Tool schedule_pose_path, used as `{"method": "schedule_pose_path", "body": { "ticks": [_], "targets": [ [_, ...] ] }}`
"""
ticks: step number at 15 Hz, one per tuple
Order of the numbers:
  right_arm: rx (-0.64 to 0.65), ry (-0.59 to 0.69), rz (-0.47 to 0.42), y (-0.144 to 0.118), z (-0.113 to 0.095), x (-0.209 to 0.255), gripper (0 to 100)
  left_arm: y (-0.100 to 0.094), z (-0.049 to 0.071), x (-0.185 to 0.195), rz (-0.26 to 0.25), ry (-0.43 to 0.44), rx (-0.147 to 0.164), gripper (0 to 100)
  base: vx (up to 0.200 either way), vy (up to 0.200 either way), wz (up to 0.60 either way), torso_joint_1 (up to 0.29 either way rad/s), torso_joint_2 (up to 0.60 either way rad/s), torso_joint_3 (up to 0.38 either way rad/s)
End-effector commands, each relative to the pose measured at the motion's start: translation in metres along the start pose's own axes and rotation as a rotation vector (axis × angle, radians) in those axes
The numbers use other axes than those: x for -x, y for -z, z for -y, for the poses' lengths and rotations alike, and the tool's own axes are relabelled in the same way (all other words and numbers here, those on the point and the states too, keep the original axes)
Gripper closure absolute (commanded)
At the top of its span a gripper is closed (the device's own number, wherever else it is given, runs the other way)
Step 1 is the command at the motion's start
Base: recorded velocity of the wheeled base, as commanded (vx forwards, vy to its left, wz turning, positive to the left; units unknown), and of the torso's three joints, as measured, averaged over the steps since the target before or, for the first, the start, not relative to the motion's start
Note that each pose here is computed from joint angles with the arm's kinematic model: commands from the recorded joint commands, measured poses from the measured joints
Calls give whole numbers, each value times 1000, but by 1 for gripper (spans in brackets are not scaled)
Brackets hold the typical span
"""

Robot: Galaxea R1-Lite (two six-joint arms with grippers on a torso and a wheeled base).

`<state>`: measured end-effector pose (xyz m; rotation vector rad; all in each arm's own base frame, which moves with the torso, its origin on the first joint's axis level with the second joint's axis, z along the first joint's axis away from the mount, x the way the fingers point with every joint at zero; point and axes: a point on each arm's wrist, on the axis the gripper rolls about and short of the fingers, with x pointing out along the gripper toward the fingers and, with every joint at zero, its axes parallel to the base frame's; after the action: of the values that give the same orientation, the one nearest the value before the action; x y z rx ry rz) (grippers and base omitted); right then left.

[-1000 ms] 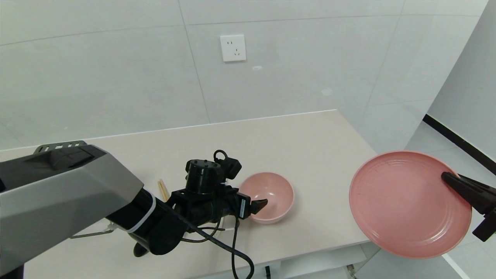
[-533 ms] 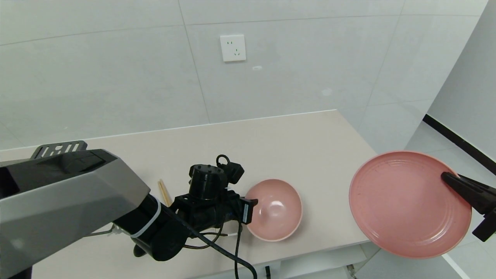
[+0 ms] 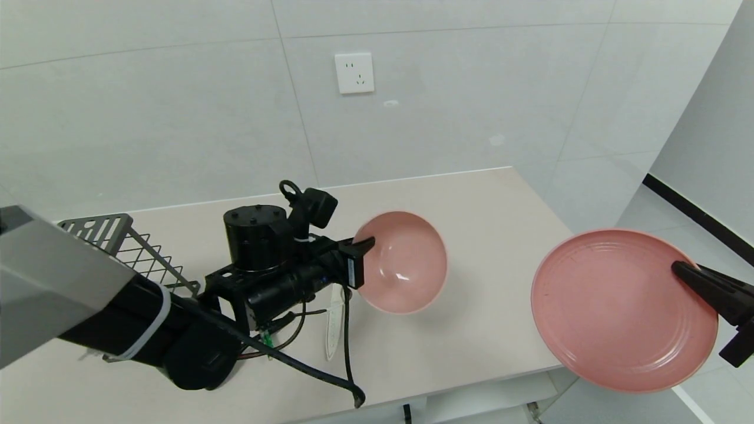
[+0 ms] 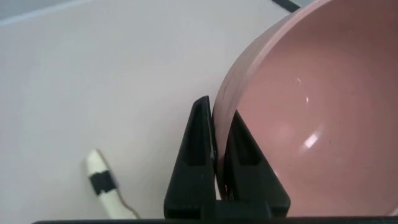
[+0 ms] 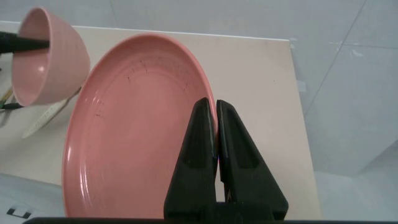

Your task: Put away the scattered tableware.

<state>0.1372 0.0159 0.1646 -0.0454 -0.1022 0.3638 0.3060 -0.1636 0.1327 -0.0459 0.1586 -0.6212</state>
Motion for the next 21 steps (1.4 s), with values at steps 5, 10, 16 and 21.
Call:
{"method": "schedule_pose_path", "body": {
  "ticks": [5, 10, 16, 21],
  "targets": [
    [7, -2, 23, -4, 0, 1, 100, -14, 2, 73, 54, -29, 17, 100, 0, 0, 0, 0, 0, 0],
    [11, -5, 51, -9, -2, 5, 100, -3, 13, 148, 54, -48, 75, 100, 0, 0, 0, 0, 0, 0],
    [-10, -7, 77, -15, -1, 2, 100, 2, 13, 177, 121, -56, 142, 100, 0, 0, 0, 0, 0, 0],
    [-23, -77, 103, -17, -10, 0, 100, 7, 12, 177, 118, -71, 207, 100, 0, 0, 0, 0, 0, 0]
  ]
}}
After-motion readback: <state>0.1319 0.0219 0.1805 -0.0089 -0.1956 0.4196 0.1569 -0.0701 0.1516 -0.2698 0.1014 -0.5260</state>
